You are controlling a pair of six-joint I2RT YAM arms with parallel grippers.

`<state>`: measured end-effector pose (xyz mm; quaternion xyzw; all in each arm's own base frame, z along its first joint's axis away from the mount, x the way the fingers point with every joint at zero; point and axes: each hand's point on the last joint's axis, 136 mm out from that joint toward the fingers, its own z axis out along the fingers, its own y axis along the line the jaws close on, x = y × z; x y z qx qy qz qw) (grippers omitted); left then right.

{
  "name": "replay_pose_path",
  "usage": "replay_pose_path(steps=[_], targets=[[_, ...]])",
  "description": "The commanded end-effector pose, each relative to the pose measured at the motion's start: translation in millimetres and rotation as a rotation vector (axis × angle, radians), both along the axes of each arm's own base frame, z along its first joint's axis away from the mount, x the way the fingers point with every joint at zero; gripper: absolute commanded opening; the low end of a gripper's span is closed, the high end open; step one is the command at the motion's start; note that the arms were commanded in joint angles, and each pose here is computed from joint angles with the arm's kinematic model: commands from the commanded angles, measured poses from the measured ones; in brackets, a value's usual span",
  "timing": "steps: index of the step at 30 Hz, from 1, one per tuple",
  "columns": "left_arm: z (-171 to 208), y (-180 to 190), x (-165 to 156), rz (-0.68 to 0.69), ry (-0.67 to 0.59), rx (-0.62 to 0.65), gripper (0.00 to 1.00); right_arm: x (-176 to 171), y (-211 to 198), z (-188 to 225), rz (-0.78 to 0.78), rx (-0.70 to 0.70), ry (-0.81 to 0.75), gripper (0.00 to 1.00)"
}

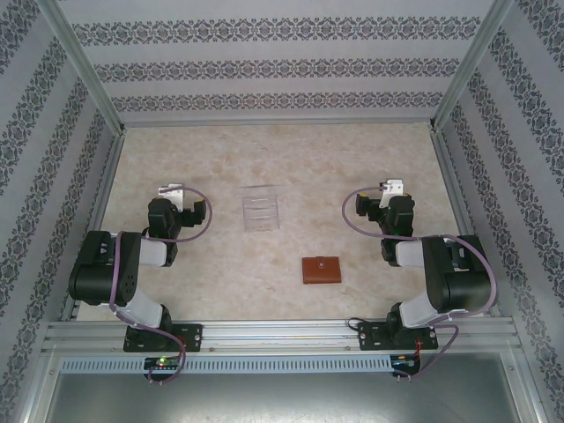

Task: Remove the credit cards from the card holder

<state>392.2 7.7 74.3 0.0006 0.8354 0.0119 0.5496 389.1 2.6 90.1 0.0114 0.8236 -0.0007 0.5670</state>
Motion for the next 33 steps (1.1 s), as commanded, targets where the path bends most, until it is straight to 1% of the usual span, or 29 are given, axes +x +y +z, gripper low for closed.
replay_pose_path(steps=[1,6,11,15,22,24,28,33], targets=[[18,1,7,0.019,-0.062,-0.003,1.00,8,5,26,0.029,-0.006,-0.066,0.98],[27,3,7,0.033,-0.046,-0.004,1.00,5,12,35,0.053,-0.016,-0.049,0.98],[38,8,6,0.069,-0.018,0.002,1.00,1,25,39,0.104,-0.038,0.036,0.98],[54,12,3,0.098,-0.015,-0.013,1.00,-7,38,49,0.160,-0.045,0.066,0.98],[75,9,-1,0.126,0.024,-0.108,1.00,-29,65,61,0.267,-0.006,0.185,0.97],[78,8,-3,0.138,0.050,-0.143,1.00,-36,73,64,0.291,0.011,0.225,0.97],[84,-3,-6,0.111,0.116,-0.218,1.00,-53,91,67,0.338,0.048,0.317,0.95],[86,-12,-17,0.135,0.205,-0.340,1.00,-79,123,71,0.476,0.047,0.421,0.94]])
